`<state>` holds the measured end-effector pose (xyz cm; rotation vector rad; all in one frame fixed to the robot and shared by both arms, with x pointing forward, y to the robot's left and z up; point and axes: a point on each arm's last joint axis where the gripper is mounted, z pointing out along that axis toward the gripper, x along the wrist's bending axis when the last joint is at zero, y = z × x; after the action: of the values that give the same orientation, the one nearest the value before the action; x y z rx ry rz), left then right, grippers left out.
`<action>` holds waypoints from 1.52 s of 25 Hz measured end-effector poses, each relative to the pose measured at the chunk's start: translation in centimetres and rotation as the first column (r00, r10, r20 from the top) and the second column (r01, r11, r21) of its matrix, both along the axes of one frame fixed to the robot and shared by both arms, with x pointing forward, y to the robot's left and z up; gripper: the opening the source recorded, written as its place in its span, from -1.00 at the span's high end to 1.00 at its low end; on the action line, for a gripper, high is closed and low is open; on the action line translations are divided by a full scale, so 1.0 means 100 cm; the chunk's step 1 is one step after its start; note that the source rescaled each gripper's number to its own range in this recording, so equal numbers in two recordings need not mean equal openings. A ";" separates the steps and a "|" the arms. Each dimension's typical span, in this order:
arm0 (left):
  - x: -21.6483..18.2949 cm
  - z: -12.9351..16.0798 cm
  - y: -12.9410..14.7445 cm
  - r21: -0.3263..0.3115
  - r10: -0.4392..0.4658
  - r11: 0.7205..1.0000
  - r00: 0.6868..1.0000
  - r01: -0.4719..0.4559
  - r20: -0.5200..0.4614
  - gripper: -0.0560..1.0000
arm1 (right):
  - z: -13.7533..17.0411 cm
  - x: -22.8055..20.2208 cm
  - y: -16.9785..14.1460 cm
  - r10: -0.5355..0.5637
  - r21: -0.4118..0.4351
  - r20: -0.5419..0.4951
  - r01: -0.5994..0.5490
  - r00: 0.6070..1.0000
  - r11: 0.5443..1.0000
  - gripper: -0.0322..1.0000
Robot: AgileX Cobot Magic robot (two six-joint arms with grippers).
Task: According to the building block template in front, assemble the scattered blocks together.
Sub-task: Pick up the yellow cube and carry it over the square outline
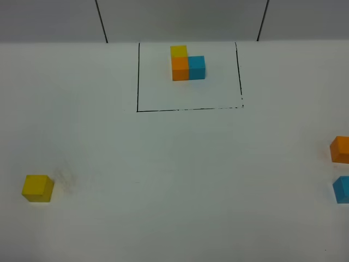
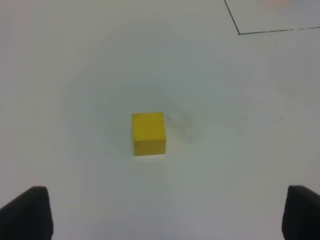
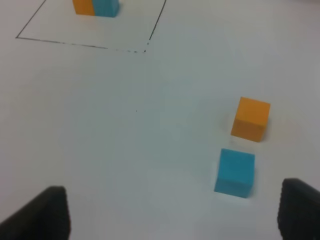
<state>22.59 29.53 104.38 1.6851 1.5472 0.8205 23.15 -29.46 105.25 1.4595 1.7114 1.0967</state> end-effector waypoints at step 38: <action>0.246 -0.060 0.003 0.059 0.068 0.998 0.550 -0.035 -0.832 -0.92 | 0.000 0.000 0.000 0.000 0.000 0.000 0.000 1.000 1.000 -0.43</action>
<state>47.19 29.82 98.36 2.2278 2.2057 -0.0261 23.15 -29.46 105.25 1.4595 1.7114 1.0967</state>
